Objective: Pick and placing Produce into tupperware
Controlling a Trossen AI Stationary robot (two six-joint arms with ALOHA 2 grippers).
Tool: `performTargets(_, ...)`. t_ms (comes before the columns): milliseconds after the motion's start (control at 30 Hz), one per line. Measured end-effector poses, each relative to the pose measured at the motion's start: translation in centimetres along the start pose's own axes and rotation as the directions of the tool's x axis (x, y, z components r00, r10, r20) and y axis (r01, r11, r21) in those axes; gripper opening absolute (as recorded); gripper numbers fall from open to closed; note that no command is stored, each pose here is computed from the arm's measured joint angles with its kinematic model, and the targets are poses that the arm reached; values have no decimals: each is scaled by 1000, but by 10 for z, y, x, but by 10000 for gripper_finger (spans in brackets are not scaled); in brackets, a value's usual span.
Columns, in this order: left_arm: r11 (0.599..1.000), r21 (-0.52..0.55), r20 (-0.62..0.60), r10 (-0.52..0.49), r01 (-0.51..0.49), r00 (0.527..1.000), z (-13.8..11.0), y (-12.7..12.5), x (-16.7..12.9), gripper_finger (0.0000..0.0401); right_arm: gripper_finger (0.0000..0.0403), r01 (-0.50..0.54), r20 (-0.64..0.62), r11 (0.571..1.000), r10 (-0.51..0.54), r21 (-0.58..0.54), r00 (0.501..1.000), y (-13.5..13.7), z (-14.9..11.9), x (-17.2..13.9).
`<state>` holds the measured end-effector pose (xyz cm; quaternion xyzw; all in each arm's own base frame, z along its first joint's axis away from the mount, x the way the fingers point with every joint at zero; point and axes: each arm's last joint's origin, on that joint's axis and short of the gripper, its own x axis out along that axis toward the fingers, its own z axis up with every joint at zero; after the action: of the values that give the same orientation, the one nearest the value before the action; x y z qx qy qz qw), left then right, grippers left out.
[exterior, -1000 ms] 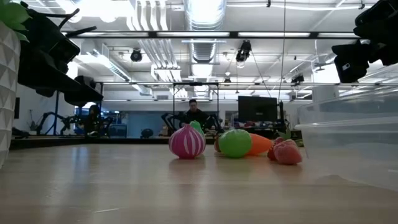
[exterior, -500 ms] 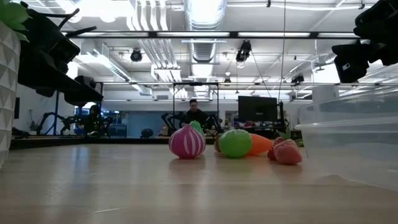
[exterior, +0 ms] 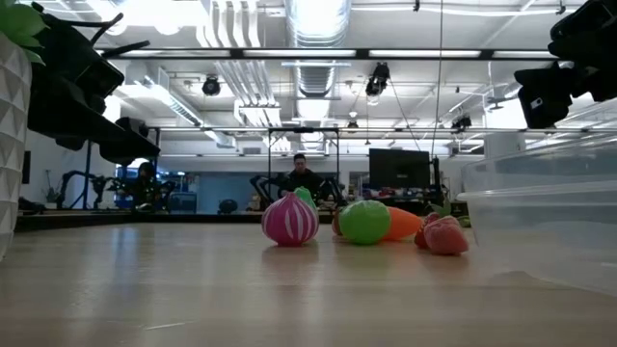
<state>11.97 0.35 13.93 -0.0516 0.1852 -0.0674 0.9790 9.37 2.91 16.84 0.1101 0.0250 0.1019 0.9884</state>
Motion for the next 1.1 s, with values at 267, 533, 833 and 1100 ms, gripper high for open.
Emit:
performTargets(267,1000,0,0,0,0,1000,0,0,0,283,192,133,122,899,-201,418,972,-5,9,0)
performTargets(533,1000,0,0,0,0,1000,0,0,0,283,192,-70,414,648,-396,759,820,-6,38,-8)
performTargets(833,1000,0,0,0,0,1000,0,0,0,283,192,-36,669,797,-480,602,568,-4,71,-27)
performTargets(1100,1000,0,1,0,0,1000,0,0,0,283,192,61,657,833,-476,550,585,5,104,-22)
